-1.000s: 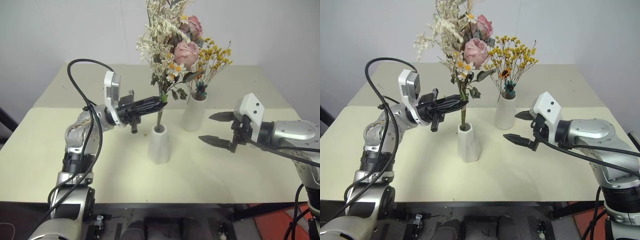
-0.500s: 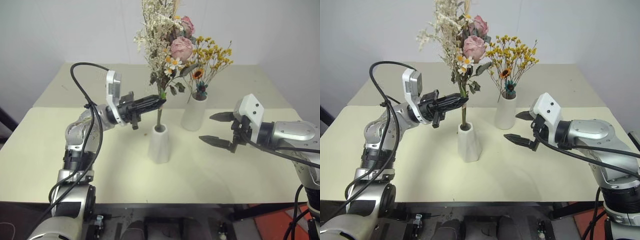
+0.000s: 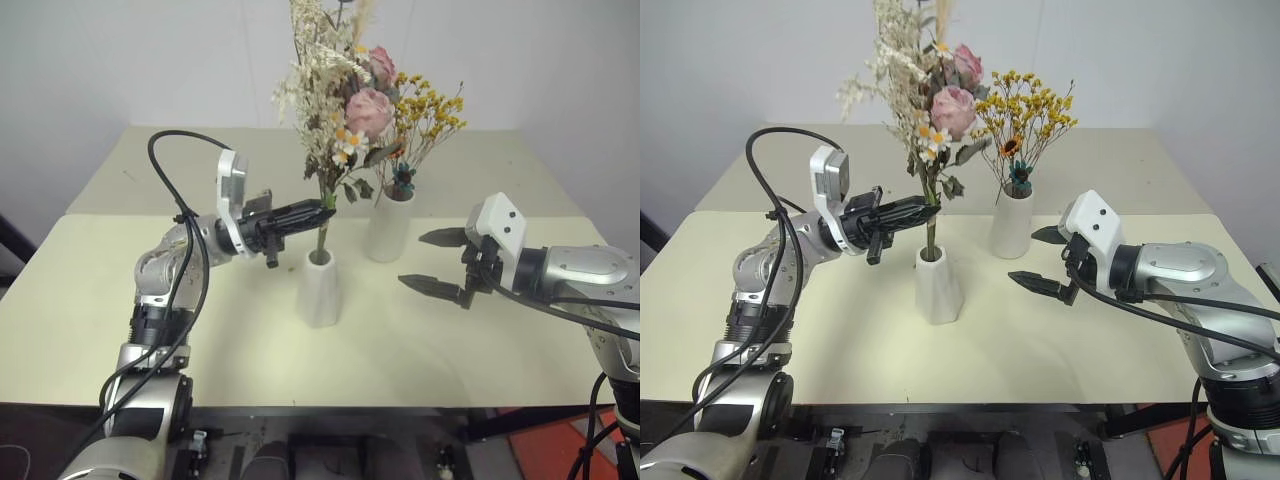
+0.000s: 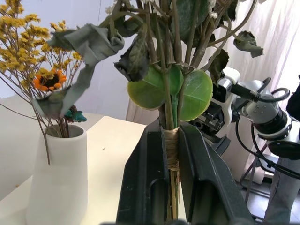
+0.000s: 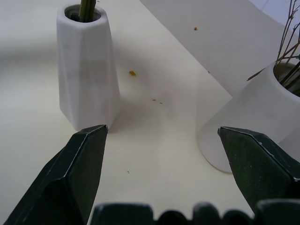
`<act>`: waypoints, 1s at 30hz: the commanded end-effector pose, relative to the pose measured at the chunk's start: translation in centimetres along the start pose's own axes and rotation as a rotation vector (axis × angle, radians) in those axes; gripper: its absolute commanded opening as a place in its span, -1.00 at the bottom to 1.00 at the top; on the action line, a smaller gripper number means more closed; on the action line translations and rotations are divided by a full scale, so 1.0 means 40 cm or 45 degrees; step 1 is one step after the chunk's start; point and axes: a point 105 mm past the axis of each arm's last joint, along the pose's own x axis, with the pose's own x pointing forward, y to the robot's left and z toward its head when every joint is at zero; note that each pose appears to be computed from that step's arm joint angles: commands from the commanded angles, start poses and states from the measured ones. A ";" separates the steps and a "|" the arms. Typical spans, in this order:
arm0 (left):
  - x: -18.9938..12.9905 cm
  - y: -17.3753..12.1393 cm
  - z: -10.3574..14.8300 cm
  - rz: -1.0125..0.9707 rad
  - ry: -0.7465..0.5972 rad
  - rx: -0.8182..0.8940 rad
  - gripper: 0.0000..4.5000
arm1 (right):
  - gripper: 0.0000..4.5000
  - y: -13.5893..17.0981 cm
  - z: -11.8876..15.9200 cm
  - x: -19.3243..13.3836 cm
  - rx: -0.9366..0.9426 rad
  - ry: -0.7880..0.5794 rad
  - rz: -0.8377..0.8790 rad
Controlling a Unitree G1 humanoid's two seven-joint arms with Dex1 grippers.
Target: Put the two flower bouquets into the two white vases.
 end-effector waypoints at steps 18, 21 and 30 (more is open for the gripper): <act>-0.021 -0.022 0.023 -0.060 -0.042 0.072 0.16 | 1.00 0.011 0.078 -0.030 -0.014 -0.188 0.079; -0.032 -0.026 0.022 -0.064 0.003 0.088 0.58 | 1.00 0.010 0.078 -0.028 -0.015 -0.190 0.079; -0.059 -0.068 0.022 -0.163 0.131 0.168 0.99 | 1.00 0.004 0.077 -0.025 -0.024 -0.201 0.079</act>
